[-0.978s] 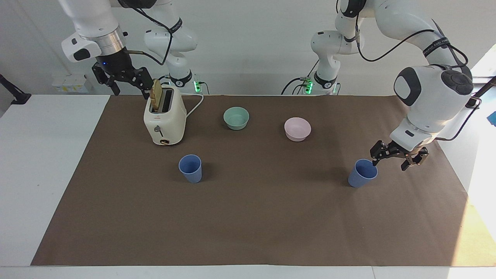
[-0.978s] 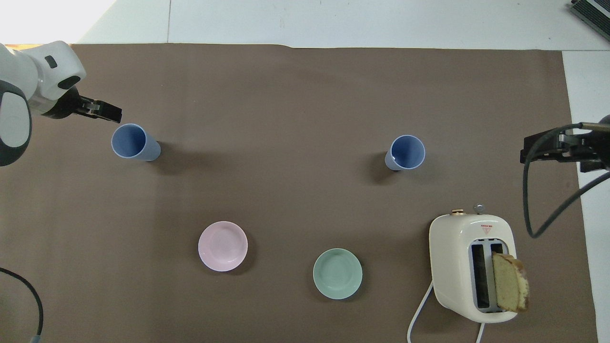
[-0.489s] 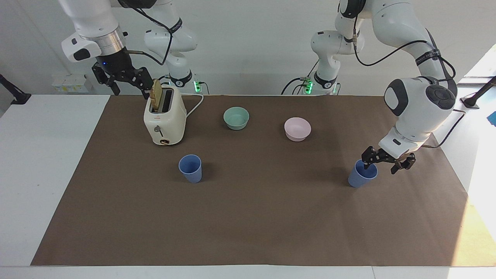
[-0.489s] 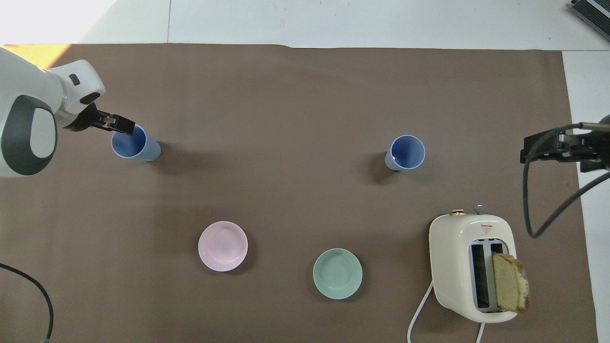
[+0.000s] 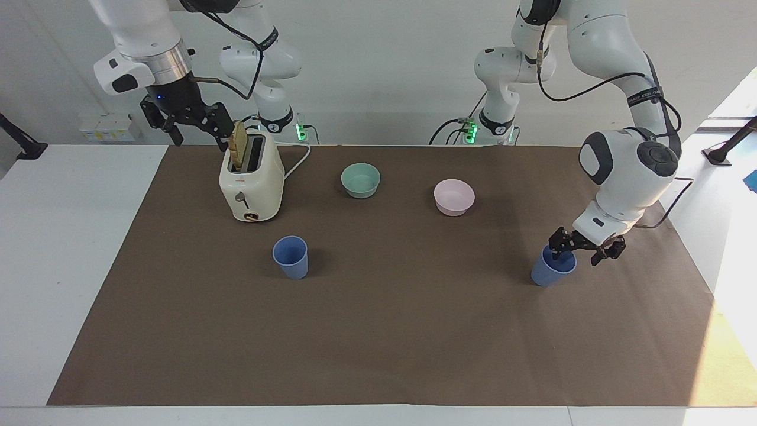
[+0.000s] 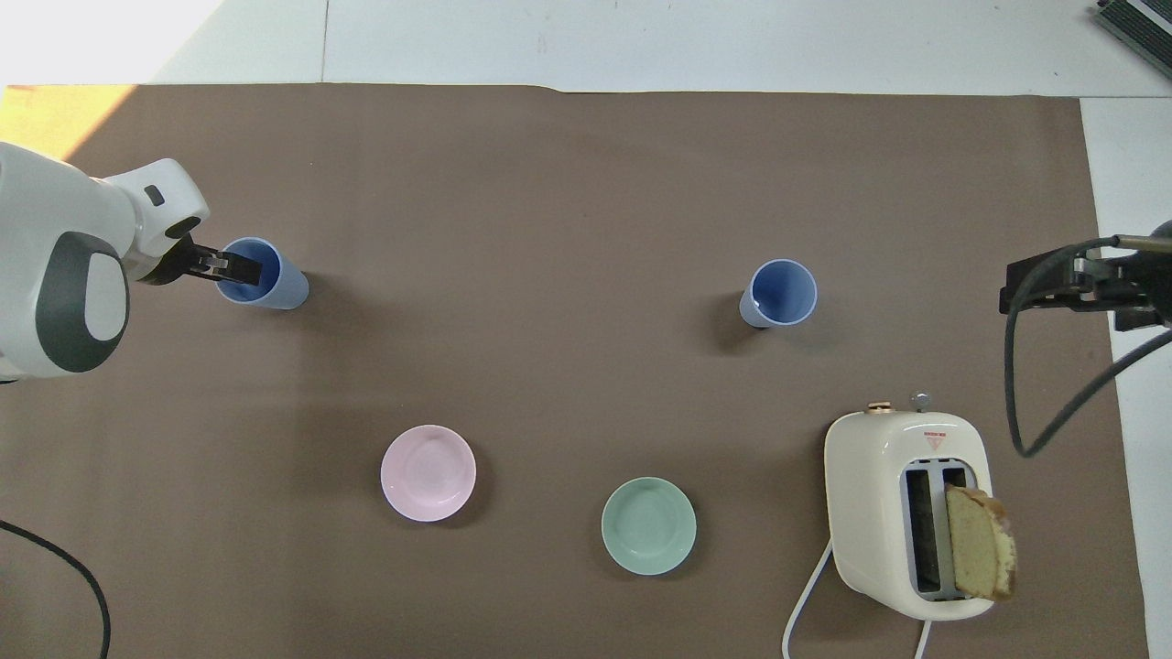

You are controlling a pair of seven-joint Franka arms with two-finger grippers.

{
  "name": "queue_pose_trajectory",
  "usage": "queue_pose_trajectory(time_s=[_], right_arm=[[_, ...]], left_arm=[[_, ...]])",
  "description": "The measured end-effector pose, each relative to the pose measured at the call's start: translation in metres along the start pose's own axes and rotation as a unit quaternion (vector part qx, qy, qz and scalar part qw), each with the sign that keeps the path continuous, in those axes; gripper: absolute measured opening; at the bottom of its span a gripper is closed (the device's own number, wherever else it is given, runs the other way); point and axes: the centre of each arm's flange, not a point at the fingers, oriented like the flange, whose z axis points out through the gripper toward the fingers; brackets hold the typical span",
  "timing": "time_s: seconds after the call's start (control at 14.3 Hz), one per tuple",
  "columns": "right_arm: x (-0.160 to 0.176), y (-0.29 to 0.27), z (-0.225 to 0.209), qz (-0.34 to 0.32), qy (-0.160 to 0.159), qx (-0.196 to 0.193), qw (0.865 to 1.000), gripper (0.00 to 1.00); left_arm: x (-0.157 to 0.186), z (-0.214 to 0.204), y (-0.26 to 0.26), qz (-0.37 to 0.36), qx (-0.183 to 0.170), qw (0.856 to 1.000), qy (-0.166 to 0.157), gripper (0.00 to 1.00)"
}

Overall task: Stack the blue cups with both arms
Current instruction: 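Close the left gripper on the rim of the blue cup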

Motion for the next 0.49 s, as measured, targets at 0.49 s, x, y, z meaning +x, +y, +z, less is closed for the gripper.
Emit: queue_pose_trajectory(time_s=[0.49], right_arm=[[0.0, 0.0, 0.0, 0.0, 0.0, 0.0, 1.0, 1.0]], left_arm=[[-0.009, 0.015, 0.003, -0.001, 0.001, 1.0, 0.009, 0.71]])
